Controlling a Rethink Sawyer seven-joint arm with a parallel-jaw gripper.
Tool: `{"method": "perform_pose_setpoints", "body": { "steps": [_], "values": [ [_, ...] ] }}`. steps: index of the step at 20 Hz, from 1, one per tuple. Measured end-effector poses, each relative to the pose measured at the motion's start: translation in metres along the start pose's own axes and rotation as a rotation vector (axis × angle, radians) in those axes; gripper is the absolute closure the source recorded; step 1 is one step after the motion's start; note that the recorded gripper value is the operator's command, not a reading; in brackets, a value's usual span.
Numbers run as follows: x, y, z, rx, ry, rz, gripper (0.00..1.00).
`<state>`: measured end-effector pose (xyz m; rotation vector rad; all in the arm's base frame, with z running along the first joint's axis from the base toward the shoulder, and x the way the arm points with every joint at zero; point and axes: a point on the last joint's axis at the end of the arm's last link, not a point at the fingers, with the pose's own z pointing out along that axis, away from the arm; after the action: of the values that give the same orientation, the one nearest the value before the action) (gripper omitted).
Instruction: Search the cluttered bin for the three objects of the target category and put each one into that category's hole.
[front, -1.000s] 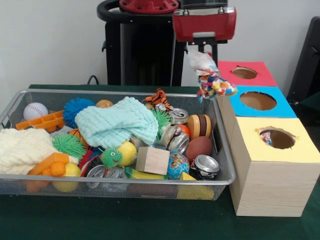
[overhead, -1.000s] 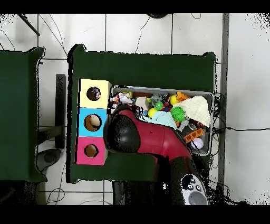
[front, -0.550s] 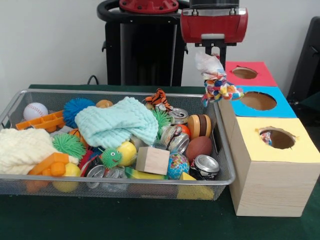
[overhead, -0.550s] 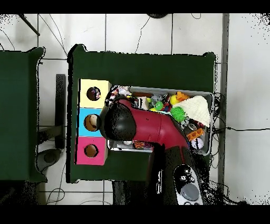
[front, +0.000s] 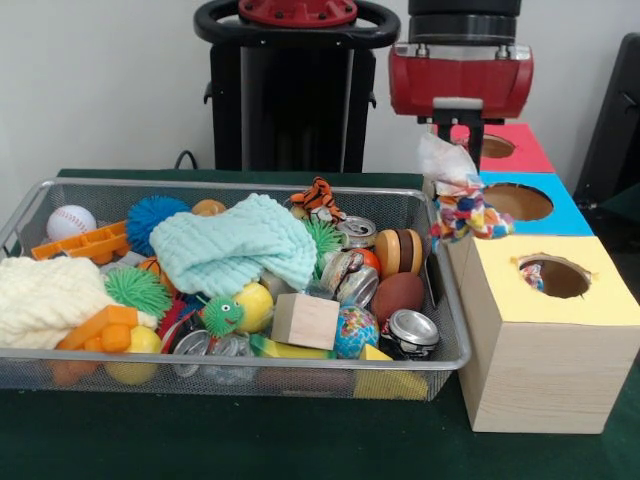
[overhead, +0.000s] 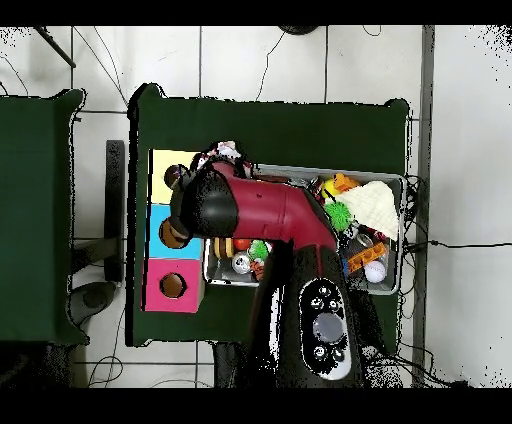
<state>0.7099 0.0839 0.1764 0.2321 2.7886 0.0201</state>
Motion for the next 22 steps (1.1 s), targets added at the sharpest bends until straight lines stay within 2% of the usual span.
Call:
{"method": "perform_pose_setpoints", "body": {
  "steps": [9, 22],
  "values": [
    [-0.01, 0.022, 0.017, 0.006, -0.017, -0.027, 1.0],
    [-0.012, 0.029, 0.022, -0.005, -0.013, -0.005, 1.0]
  ]
}}
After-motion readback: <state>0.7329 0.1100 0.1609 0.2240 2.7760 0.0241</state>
